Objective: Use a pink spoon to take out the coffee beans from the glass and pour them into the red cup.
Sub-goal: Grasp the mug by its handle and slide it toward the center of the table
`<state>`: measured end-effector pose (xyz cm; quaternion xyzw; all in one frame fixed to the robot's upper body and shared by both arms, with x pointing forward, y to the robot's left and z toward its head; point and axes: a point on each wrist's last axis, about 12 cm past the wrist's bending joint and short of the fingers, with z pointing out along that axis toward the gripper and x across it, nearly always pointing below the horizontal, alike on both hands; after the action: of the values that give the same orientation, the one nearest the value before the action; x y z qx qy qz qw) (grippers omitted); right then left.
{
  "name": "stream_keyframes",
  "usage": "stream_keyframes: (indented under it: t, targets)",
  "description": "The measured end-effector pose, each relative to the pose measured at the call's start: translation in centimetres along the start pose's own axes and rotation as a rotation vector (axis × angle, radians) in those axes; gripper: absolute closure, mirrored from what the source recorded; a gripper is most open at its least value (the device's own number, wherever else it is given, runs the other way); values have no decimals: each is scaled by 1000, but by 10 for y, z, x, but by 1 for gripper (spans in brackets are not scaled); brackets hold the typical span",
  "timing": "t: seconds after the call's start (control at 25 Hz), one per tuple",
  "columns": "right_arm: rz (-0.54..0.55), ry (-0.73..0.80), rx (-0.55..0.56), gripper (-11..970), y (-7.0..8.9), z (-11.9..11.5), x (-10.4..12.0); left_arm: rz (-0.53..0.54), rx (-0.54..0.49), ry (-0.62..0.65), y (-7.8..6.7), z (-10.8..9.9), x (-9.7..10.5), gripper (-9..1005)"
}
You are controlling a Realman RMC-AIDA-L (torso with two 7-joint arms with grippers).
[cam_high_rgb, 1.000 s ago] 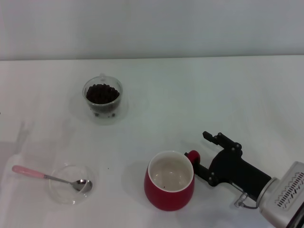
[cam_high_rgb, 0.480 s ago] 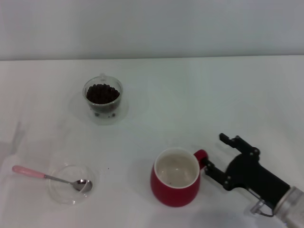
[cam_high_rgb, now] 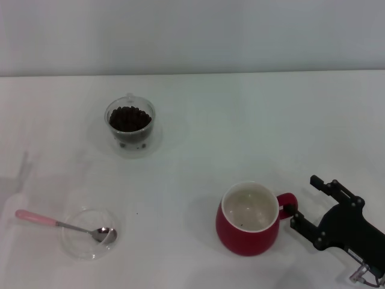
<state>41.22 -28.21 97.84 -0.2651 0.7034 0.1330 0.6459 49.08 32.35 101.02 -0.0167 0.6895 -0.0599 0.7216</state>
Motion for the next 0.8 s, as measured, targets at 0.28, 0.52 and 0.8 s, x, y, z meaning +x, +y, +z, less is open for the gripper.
stream_keyframes:
  t: [0.28,0.52,0.8]
  targets:
    - [8,29,-66,216,1,2,2,-5,-9,-1,1,-2,1,104]
    - [40,41,-109,217,0,0,3,-4,-13,2,2,-2,1,104]
    - [61,34,-135,218,-3,-9,3,-1,-12,3,2,-1,0,105]
